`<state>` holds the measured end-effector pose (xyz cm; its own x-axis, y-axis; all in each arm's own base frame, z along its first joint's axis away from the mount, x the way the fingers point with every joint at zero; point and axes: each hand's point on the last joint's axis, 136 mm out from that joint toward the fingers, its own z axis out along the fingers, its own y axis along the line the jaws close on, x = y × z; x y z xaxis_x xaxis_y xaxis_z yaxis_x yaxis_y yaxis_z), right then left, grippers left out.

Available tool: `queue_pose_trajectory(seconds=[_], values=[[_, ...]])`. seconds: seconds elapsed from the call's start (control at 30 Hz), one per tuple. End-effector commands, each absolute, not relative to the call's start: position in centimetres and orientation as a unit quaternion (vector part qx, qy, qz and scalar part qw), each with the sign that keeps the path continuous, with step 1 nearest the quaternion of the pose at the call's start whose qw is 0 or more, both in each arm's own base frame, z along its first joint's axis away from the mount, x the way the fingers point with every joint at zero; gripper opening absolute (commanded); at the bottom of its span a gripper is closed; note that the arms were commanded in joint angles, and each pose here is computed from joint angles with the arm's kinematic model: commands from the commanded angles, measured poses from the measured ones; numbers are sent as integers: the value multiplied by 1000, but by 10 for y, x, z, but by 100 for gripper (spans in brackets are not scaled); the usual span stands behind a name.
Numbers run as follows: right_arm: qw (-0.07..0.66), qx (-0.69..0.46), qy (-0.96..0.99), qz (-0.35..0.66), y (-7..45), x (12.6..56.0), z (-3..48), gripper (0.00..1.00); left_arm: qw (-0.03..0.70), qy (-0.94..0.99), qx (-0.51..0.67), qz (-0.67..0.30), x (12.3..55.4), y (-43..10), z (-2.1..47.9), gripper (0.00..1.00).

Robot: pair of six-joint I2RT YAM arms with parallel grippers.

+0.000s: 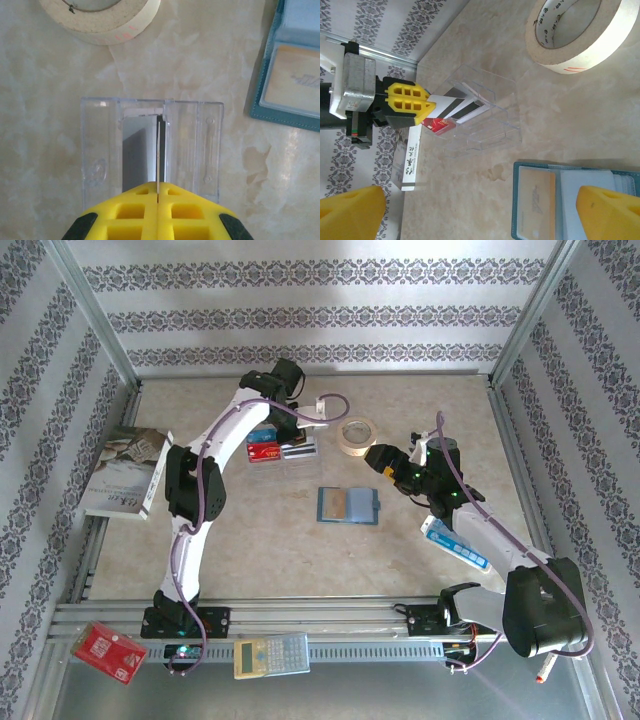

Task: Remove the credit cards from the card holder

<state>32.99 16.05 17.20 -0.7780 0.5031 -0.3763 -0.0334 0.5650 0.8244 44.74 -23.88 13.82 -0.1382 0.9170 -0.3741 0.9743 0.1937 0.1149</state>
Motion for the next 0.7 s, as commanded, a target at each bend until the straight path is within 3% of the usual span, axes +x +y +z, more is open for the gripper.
queue_pose_trajectory(seconds=[0.0, 0.47, 0.67], values=[[299, 149, 832, 444, 159, 330, 171, 98, 169, 736, 653, -58, 446, -237, 136, 0], [292, 154, 833, 444, 158, 327, 166, 98, 162, 725, 666, -67, 448, -246, 118, 0], [288, 156, 833, 446, 159, 327, 165, 98, 165, 724, 667, -54, 452, -248, 114, 7]])
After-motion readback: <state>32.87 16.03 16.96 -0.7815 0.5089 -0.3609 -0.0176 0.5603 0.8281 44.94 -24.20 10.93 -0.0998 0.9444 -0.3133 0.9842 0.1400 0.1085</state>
